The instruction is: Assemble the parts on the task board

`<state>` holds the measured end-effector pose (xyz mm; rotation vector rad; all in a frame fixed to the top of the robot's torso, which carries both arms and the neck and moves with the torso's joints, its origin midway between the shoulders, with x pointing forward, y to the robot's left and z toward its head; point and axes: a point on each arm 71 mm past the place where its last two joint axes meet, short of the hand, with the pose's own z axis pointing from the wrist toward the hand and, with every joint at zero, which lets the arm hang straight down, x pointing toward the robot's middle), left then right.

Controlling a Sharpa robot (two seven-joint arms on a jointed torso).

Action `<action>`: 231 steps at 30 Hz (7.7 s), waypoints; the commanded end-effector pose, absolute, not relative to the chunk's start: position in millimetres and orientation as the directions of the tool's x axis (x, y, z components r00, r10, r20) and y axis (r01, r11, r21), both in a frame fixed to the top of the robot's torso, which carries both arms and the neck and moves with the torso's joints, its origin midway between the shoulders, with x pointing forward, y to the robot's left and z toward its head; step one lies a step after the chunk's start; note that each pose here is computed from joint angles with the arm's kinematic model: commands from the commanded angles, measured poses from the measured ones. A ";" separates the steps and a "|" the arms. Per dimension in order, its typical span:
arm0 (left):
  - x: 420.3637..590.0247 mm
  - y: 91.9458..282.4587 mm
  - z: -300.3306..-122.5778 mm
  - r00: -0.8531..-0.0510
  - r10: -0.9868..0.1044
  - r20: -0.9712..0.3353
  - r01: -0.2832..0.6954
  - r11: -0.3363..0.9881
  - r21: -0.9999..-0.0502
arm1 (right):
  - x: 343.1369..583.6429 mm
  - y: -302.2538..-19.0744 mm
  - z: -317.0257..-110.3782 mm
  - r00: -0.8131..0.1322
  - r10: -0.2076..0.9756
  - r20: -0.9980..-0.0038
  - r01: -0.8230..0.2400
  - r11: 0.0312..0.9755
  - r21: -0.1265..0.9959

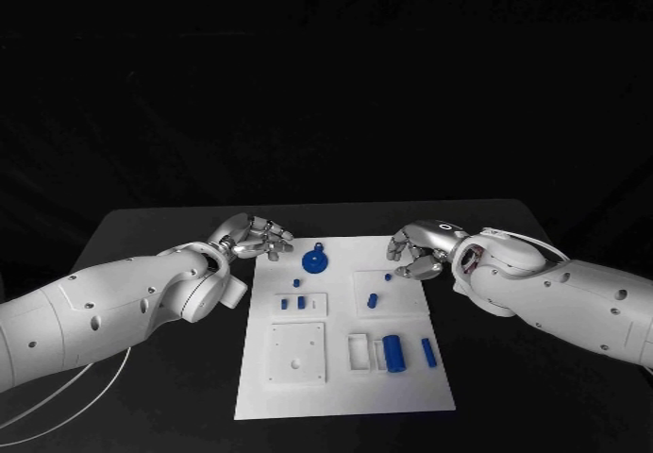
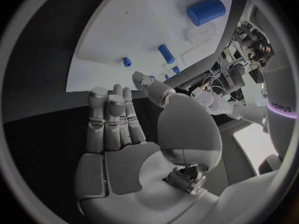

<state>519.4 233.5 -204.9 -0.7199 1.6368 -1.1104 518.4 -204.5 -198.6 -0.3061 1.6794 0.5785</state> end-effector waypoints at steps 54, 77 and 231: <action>517.4 230.1 -199.5 -0.335 -0.915 -0.223 0.038 0.224 -0.974 | 511.5 -176.8 -238.8 -0.064 -0.173 -0.983 -0.533 0.839 -0.113; 517.8 231.0 -199.4 -0.331 -0.916 -0.226 0.040 0.226 -0.973 | 507.9 -173.0 -233.3 0.027 -0.142 -0.989 -0.532 0.836 -0.135; 524.6 220.5 -190.9 -0.332 -0.919 -0.214 0.044 0.212 -0.976 | 410.2 -54.6 -254.5 -0.125 0.020 -0.992 -0.774 0.624 0.110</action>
